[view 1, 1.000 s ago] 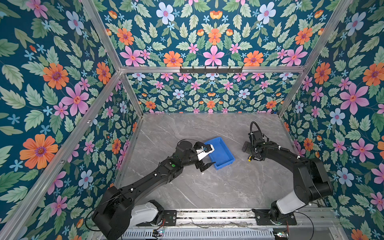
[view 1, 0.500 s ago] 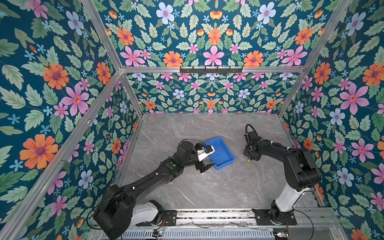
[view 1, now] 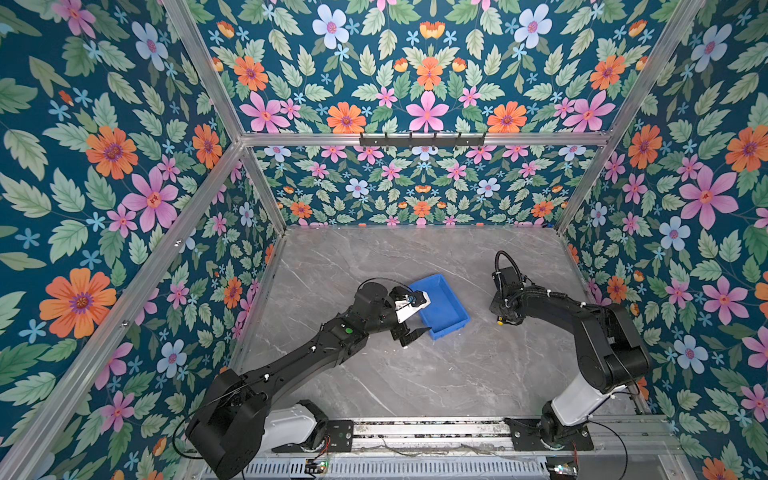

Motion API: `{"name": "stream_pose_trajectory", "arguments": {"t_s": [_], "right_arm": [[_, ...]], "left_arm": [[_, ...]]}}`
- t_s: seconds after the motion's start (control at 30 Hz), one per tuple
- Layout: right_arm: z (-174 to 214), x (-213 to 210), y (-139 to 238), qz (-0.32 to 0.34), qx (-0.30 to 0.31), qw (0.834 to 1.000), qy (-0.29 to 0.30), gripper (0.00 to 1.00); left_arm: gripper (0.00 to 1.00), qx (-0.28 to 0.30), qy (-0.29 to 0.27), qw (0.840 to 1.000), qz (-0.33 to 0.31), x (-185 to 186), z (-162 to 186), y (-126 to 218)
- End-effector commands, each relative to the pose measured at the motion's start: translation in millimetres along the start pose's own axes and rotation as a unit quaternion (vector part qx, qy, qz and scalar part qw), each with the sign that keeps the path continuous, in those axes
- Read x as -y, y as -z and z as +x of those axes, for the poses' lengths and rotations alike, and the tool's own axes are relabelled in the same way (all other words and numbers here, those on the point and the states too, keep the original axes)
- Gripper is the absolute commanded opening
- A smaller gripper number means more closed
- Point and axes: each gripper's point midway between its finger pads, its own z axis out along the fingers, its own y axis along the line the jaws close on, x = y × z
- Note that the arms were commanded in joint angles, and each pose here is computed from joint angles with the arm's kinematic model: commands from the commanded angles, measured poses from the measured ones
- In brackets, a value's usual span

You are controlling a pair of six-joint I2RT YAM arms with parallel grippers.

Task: Put the screwdriver in the bin
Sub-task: 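Lift the screwdriver with the right gripper and carry it over the blue bin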

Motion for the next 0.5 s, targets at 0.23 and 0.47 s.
{"name": "stream_pose_trajectory", "arguments": {"t_s": [0.23,0.47], "right_arm": [[-4,1,24,-0.027,0.025,0.999,0.029,0.01],[-8,-14,47,-0.083,0.044,0.994,0.056,0.02]], "left_arm": [[1.0,0.023,0.007,1.0,0.011,2,-16,1],[1.0,0.041,0.016,0.999,0.001,2,-29,13]]}}
